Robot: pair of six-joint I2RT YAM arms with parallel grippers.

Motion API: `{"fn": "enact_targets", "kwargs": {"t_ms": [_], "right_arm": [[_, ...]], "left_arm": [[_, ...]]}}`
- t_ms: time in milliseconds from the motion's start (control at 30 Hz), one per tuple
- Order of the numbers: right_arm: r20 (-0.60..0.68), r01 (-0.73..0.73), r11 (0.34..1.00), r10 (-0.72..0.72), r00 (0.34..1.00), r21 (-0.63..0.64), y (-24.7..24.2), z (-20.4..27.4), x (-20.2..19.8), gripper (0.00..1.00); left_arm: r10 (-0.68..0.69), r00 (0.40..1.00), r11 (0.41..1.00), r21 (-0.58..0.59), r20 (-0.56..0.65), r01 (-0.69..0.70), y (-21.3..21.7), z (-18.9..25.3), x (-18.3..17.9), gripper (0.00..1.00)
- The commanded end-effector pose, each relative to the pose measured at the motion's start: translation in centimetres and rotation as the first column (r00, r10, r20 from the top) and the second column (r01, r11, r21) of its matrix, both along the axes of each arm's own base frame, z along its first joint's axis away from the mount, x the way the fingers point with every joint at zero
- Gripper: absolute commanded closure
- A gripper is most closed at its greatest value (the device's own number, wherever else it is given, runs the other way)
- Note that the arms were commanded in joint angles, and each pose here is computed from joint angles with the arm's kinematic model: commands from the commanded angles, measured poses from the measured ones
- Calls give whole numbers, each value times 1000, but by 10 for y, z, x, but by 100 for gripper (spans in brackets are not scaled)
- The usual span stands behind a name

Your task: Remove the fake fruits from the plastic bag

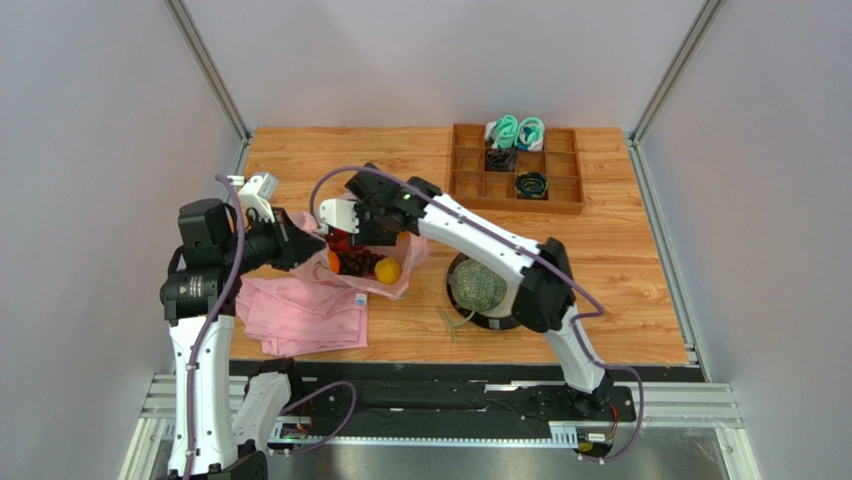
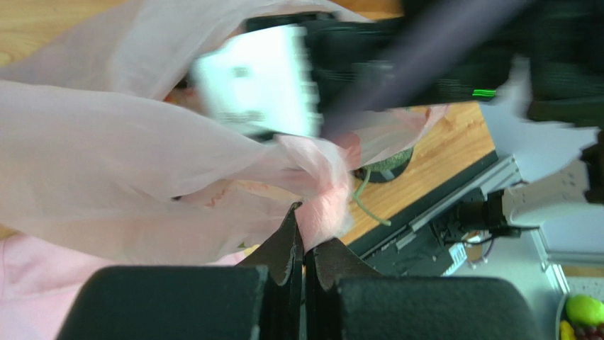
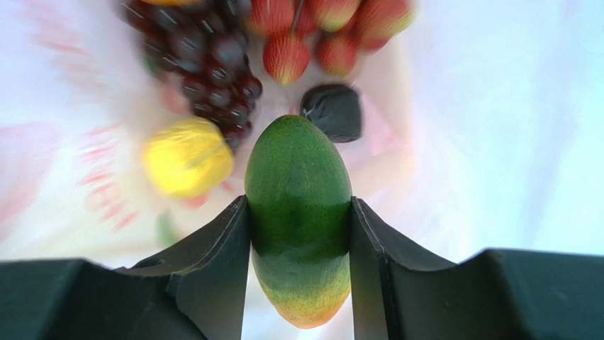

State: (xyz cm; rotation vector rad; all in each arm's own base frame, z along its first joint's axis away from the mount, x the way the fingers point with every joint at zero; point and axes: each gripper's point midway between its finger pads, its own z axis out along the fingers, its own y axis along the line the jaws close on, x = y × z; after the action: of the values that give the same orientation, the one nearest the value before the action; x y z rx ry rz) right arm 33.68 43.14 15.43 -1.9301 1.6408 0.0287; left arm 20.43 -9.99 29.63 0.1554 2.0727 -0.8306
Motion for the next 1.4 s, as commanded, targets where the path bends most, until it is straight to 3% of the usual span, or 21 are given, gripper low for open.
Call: {"fn": "enact_targets", "kwargs": {"t_ms": [0,167,300,400,467,567,600,633,767,833,933,1233,1367], "right_arm": [[-72,-65,946,92,993,317,7,107,-52,100],[-188,-92,855,215,958,511,2,159,-100,100],[-238,15,702,221,946,712,-2,249,-117,100],[-263,137,607,122,957,782,-24,298,-102,100],[-208,198,575,-48,977,794,-58,312,-71,100],[-160,329,603,-317,935,727,-120,277,-22,100],[-192,409,638,-383,903,652,-136,234,-10,100],[-197,498,623,-488,850,604,-169,215,8,100],[-255,678,641,-631,733,360,-237,115,8,100],[-286,724,642,-666,689,252,-261,63,1,100],[-326,769,617,-702,633,167,-280,24,-4,100],[-362,749,663,-699,617,-4,-289,-41,-11,100],[-423,749,661,-690,587,-39,-283,-50,-19,92]], "left_arm": [[37,996,999,-30,78,-34,2,15,22,100],[62,994,997,-48,95,-57,2,14,33,100],[80,991,996,-42,104,-76,6,14,42,100],[80,992,996,-48,96,-76,5,13,43,100],[80,992,996,-49,93,-76,6,12,44,100],[83,992,996,-53,91,-78,5,12,43,100],[82,993,995,-57,88,-77,5,12,42,100],[83,993,995,-60,86,-78,5,13,42,100],[81,993,995,-60,86,-76,4,13,42,100],[83,993,995,-61,83,-78,4,13,42,100],[78,994,996,-57,77,-74,4,14,42,100],[47,997,999,-2,60,-47,8,7,47,100],[46,998,995,82,51,-51,20,-6,53,100]]}}
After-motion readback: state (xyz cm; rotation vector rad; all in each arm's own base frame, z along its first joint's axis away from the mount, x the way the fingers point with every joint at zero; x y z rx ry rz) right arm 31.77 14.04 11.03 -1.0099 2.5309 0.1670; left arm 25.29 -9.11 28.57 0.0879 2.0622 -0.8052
